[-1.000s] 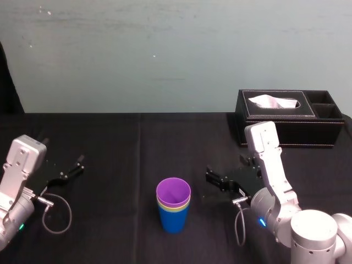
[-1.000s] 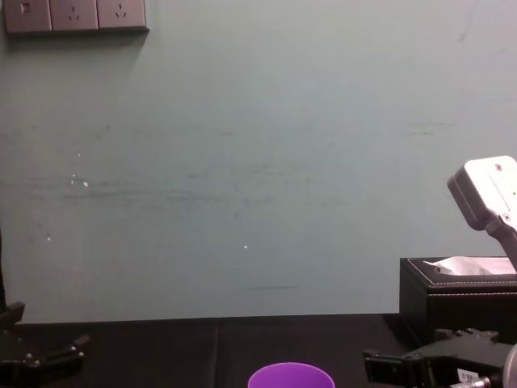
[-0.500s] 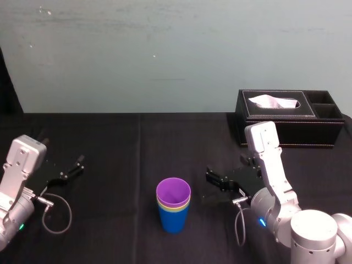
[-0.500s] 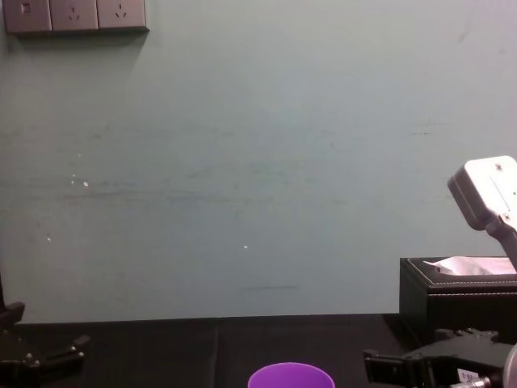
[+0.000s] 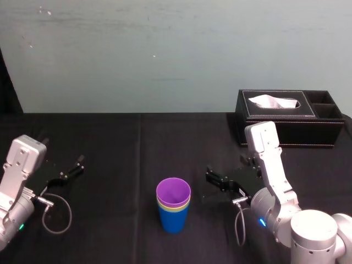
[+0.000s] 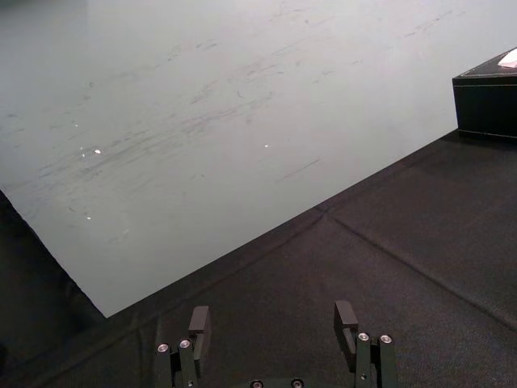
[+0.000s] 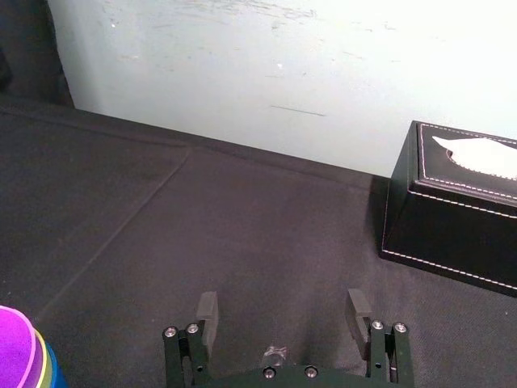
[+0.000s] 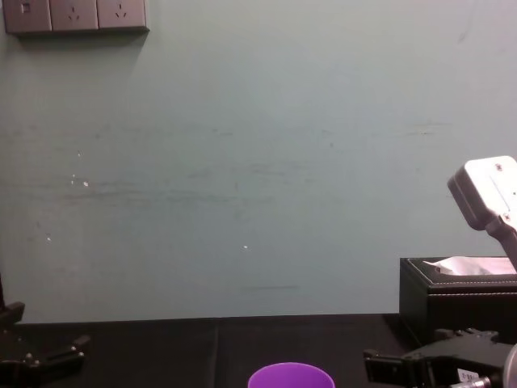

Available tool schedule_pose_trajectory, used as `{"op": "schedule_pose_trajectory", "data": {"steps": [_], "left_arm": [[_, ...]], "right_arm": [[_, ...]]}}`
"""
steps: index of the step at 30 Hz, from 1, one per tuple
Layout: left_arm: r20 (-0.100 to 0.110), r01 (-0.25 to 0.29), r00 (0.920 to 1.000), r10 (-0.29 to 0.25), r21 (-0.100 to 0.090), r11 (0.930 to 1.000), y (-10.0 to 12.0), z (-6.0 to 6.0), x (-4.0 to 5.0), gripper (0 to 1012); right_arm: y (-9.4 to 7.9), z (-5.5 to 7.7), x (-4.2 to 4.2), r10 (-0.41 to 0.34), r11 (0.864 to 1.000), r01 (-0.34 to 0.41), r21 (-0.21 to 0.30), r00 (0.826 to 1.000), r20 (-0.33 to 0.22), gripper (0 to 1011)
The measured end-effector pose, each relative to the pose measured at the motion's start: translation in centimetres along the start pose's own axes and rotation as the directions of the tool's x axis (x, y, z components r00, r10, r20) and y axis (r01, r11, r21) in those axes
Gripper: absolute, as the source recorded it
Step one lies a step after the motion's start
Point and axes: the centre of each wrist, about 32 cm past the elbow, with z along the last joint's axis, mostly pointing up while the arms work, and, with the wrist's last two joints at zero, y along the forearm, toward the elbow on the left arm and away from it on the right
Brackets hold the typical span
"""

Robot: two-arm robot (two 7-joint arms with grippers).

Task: Stack the three plastic cups sequentially using one hand.

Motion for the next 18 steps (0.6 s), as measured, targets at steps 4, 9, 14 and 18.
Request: {"op": "schedule_pose_trajectory", "data": {"steps": [4, 9, 14, 18], "left_arm": [[0.000, 0.000, 1.0000, 0.000, 0.000, 1.0000, 0.00, 0.00, 0.00, 1000], [0.000, 0.000, 1.0000, 0.000, 0.000, 1.0000, 0.00, 0.00, 0.00, 1000], [0.000, 0.000, 1.0000, 0.000, 0.000, 1.0000, 0.00, 0.00, 0.00, 1000], [0.000, 0.000, 1.0000, 0.000, 0.000, 1.0000, 0.00, 0.00, 0.00, 1000]], "right_arm": [[0.00, 0.00, 0.00, 0.000, 1.000, 0.000, 0.000, 1.000, 0.000, 1003], [0.00, 0.00, 0.00, 0.000, 1.000, 0.000, 0.000, 1.000, 0.000, 1003], [0.00, 0.00, 0.00, 0.000, 1.000, 0.000, 0.000, 1.000, 0.000, 1003], [0.00, 0.00, 0.00, 0.000, 1.000, 0.000, 0.000, 1.000, 0.000, 1003]]}}
